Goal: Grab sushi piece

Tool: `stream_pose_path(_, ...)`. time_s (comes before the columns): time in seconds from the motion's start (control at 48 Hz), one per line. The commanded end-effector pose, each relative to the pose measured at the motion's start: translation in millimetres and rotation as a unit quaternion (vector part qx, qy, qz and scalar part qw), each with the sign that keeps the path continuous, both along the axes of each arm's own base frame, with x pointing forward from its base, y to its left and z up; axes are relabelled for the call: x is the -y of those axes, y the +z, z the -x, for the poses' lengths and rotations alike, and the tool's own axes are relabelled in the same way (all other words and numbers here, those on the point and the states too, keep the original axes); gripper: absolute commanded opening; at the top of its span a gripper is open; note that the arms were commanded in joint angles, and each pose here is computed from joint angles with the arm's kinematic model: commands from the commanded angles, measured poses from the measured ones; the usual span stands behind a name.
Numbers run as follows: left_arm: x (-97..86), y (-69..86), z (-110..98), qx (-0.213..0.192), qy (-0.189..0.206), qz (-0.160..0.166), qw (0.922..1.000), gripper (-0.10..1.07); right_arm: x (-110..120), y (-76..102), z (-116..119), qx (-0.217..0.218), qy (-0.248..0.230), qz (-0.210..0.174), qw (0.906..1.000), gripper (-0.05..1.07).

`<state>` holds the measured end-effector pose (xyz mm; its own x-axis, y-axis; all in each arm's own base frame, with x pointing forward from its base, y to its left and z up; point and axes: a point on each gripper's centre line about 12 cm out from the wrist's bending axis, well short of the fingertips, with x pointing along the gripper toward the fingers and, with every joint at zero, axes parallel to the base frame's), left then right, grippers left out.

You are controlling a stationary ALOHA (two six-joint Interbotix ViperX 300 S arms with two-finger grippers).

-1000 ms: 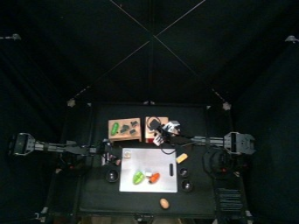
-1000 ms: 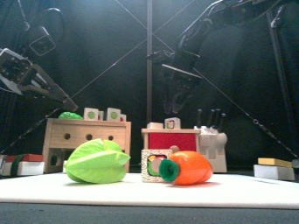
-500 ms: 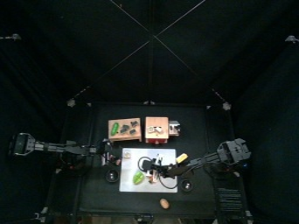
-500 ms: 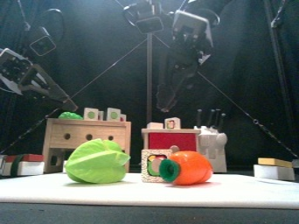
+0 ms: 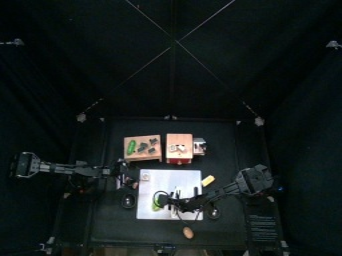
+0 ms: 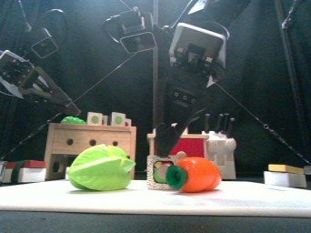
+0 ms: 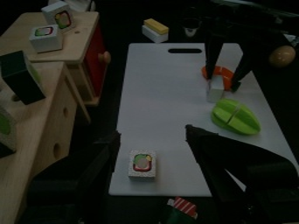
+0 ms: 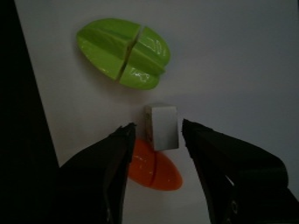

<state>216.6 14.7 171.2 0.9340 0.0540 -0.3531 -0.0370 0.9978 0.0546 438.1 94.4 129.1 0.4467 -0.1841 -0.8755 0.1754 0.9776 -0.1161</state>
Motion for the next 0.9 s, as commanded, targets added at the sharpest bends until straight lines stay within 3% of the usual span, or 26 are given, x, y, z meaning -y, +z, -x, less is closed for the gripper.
stream_pose_path(0.0, -0.3, 4.5, -3.0, 0.008, 0.0, -0.001, 1.0, 0.95, 7.7, 16.2, -8.0, 0.023, -0.009, -0.006, 0.9997, 0.83)
stream_pose_path(0.188, -0.3, 4.5, -3.0, 0.008, 0.0, -0.001, 1.0, 0.95, 21.5, 7.8, -11.1, 0.019, -0.021, -0.004, 0.9996, 0.8)
stream_pose_path(0.375, 0.1, 4.0, -2.7, 0.007, -0.001, -0.001, 1.0, 0.95, 22.1, 9.0, -13.6, 0.025, -0.019, -0.006, 0.9995, 0.64)
stream_pose_path(0.438, -0.3, 4.5, -3.0, 0.008, 0.0, -0.001, 1.0, 0.95, 24.5, 14.5, -13.5, 0.03, -0.023, -0.007, 0.9993, 0.62)
stream_pose_path(0.604, -0.3, 4.2, -3.1, 0.007, 0.0, -0.001, 1.0, 0.95, 27.5, 55.7, -9.1, 0.065, -0.019, 0.008, 0.9976, 0.62)
stream_pose_path(0.875, -0.2, 4.0, -2.6, 0.007, 0.0, -0.001, 1.0, 0.95, 29.5, 71.0, -11.0, 0.077, -0.023, 0.013, 0.9967, 0.62)
